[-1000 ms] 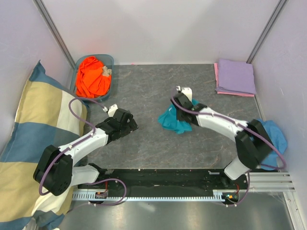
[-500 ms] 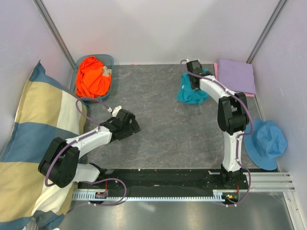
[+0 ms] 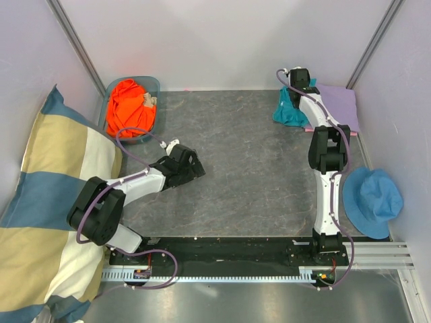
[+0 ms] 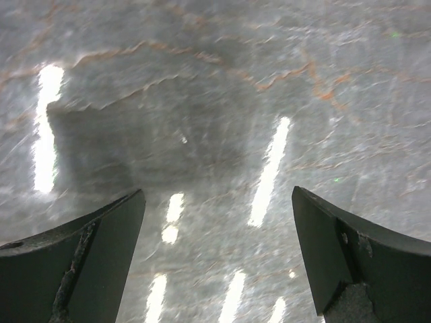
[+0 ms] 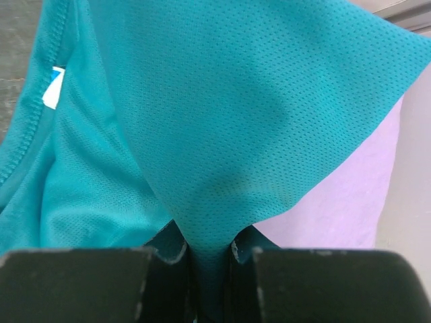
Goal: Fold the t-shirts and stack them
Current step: Put the neatly folded tshirt into the corner of the board with the right arm
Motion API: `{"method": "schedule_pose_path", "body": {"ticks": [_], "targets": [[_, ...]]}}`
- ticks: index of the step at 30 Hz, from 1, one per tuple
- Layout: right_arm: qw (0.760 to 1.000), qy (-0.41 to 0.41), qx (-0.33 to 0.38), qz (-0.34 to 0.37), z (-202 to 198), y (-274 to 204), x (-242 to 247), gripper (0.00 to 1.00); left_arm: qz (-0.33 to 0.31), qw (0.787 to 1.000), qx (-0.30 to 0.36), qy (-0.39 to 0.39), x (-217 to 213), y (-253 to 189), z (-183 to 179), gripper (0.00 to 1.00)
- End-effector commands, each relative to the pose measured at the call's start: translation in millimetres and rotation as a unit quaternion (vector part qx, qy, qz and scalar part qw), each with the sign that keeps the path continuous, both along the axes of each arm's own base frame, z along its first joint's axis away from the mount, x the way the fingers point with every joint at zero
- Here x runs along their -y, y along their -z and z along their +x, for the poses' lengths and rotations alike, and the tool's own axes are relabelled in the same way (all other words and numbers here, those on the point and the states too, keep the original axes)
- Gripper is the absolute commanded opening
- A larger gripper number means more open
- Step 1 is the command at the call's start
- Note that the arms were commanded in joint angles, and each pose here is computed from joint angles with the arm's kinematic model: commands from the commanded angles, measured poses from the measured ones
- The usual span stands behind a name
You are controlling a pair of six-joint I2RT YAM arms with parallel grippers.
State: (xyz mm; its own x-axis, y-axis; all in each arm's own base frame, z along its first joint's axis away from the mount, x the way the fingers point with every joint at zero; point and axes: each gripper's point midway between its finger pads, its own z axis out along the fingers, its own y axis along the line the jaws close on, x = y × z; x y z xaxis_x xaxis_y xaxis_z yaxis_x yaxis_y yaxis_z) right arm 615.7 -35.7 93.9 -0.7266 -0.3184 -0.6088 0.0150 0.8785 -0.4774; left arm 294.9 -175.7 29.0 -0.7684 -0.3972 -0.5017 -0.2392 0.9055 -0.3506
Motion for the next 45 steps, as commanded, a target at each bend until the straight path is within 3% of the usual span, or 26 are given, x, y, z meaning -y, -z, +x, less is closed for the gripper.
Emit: {"method": "schedule_pose_path", "body": {"ticks": [1, 8, 24, 45], "targets": [[0.998, -0.01, 0.057, -0.003, 16.8, -52.3, 13.6, 0.0, 0.017, 0.996, -0.088, 0.026, -5.1, 46.0, -34.5, 1.0], [0.995, -0.003, 0.104, 0.009, 10.9, -105.7, 25.4, 0.0, 0.018, 0.996, -0.078, 0.028, -5.4, 41.6, -31.8, 1.0], [0.988, 0.002, 0.151, 0.032, -14.1, -168.9, 30.5, 0.0, 0.016, 0.996, -0.079, 0.031, -4.9, 41.1, -33.5, 1.0], [0.992, 0.076, 0.091, 0.034, -18.9, -96.9, 90.0, 0.0, 0.02, 0.995, -0.096, 0.035, -3.1, 51.3, -34.5, 1.0]]}}
